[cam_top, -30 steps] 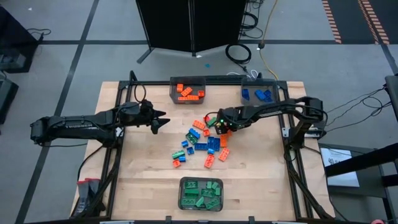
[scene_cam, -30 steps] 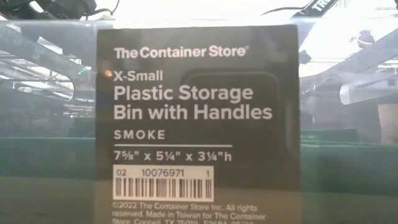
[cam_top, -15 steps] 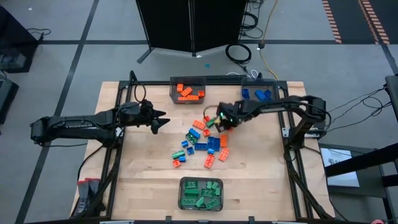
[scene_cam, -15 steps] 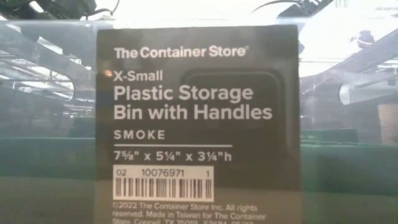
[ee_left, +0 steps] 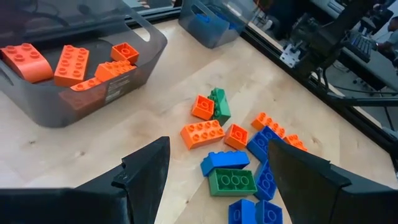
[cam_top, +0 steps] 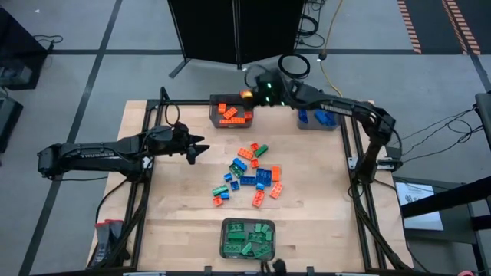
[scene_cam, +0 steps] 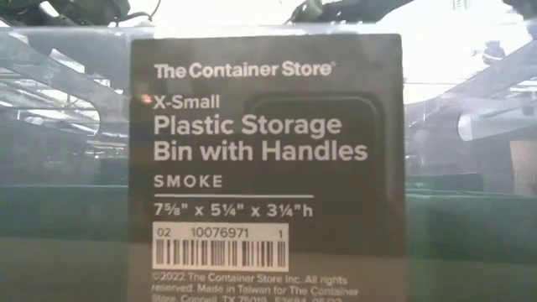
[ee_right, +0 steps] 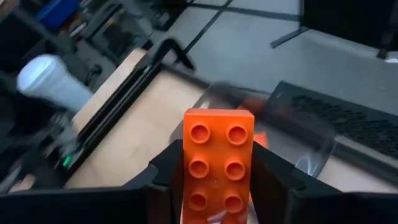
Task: Sort blocks
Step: Put the orange game piece into the top left black bin
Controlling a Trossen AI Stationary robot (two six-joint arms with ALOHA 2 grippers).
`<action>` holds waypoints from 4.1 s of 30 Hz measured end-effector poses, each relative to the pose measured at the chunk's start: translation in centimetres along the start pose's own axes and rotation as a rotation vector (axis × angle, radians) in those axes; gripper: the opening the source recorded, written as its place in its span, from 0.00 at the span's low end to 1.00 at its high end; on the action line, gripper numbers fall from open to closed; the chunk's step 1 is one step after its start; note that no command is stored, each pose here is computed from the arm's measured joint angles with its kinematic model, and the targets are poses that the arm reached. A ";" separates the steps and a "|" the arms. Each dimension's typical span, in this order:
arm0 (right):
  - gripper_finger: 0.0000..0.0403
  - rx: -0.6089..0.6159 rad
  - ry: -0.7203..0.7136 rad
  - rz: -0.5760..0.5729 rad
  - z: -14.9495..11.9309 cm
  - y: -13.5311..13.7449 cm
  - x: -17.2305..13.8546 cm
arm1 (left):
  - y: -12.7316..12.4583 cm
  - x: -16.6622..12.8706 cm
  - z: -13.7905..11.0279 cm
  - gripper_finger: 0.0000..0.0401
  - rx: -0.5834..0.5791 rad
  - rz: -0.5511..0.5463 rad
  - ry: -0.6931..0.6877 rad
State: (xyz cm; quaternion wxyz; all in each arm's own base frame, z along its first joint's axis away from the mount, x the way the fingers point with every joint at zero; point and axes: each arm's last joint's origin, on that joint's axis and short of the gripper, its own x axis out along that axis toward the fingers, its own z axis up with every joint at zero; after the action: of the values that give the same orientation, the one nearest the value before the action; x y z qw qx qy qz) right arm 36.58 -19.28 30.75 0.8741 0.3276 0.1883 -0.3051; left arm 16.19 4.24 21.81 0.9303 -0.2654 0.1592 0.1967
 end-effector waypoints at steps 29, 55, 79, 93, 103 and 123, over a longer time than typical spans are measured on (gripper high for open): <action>0.72 -0.276 0.440 0.123 3.0 1.3 4.9 | 0.0 0.0 0.0 0.67 0.001 0.009 -0.003; 0.67 -0.753 0.605 0.074 -12.9 5.5 7.7 | 0.1 0.0 0.0 0.67 -0.002 0.017 -0.008; 0.67 -0.733 0.638 0.051 -16.0 1.9 9.1 | 0.1 0.0 0.0 0.67 0.000 0.025 -0.013; 0.48 -0.720 0.721 0.024 -17.8 1.1 10.2 | 0.2 0.0 0.0 0.67 0.000 0.049 -0.022; 0.30 -0.767 0.734 0.057 -15.7 2.9 9.7 | 0.2 0.0 0.0 0.67 0.001 0.051 -0.019; 0.30 -0.628 0.436 -0.007 0.5 1.8 6.5 | 0.2 0.0 0.0 0.67 0.000 0.050 -0.019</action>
State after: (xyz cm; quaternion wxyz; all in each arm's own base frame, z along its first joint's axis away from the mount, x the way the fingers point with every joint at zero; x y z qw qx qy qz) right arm 42.65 -21.14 28.50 0.8703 0.1006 0.4553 -0.1585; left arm 16.10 4.39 21.75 0.9265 -0.2595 0.1569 0.2227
